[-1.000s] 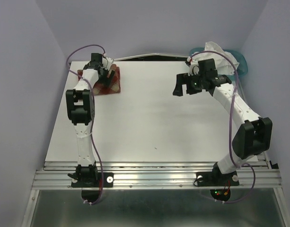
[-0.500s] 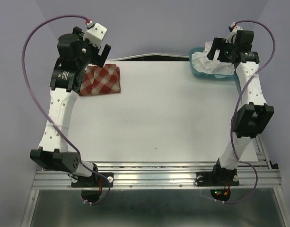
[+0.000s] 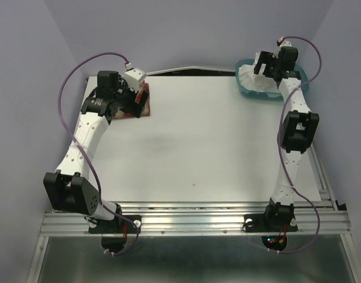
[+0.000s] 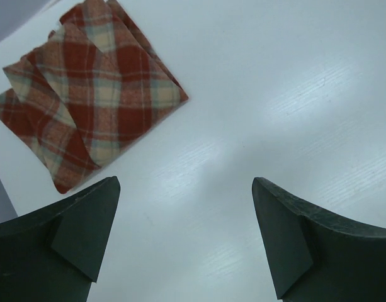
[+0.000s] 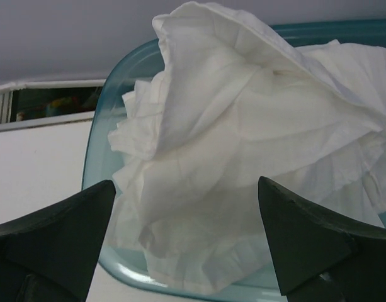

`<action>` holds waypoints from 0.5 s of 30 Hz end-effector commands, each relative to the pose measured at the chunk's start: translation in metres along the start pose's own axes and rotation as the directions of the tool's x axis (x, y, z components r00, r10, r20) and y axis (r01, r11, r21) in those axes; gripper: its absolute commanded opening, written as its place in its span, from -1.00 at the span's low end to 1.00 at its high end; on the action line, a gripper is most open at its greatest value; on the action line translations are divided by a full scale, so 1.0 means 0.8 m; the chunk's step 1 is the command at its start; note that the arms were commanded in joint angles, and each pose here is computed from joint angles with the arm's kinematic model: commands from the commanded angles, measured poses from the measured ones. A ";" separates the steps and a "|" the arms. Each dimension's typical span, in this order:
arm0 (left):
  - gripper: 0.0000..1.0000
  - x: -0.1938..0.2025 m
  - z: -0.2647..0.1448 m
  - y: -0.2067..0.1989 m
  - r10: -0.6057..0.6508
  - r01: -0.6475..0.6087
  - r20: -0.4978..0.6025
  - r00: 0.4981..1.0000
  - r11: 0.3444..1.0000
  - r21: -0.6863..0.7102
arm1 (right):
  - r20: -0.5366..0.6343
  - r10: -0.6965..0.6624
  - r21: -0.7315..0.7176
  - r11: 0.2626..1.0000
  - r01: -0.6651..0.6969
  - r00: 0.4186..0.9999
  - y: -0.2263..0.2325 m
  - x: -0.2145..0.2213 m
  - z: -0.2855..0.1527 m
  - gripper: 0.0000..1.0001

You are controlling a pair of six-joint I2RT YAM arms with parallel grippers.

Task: Fold and stack the skirts
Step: Grab the skirt from the pile

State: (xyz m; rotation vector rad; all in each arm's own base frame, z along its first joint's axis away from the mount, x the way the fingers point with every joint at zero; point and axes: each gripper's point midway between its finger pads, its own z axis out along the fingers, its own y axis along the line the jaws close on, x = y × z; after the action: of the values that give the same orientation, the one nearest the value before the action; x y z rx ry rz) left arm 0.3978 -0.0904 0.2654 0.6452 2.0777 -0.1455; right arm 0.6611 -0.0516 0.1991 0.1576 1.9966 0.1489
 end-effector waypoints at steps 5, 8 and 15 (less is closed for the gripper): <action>0.97 -0.006 -0.025 -0.004 -0.027 0.028 0.035 0.999 0.999 -0.020 | 0.301 -0.018 0.090 0.996 -0.009 0.954 -0.021 -0.061 0.054 1.00; 0.97 -0.007 -0.023 -0.004 -0.038 0.039 0.033 0.999 0.999 -0.022 | 0.323 -0.045 0.124 0.992 0.005 0.945 -0.031 -0.057 0.065 0.96; 0.97 -0.006 -0.018 -0.003 -0.049 0.050 0.027 0.998 0.999 -0.023 | 0.339 -0.071 0.114 0.993 0.034 0.938 -0.025 -0.075 0.054 -0.46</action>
State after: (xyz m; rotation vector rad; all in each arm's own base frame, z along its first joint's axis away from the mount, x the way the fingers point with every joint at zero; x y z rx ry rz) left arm 0.3873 -0.0884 0.2560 0.6022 2.1252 -0.1623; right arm 0.7154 -0.0815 0.1487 0.2104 1.8513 0.0015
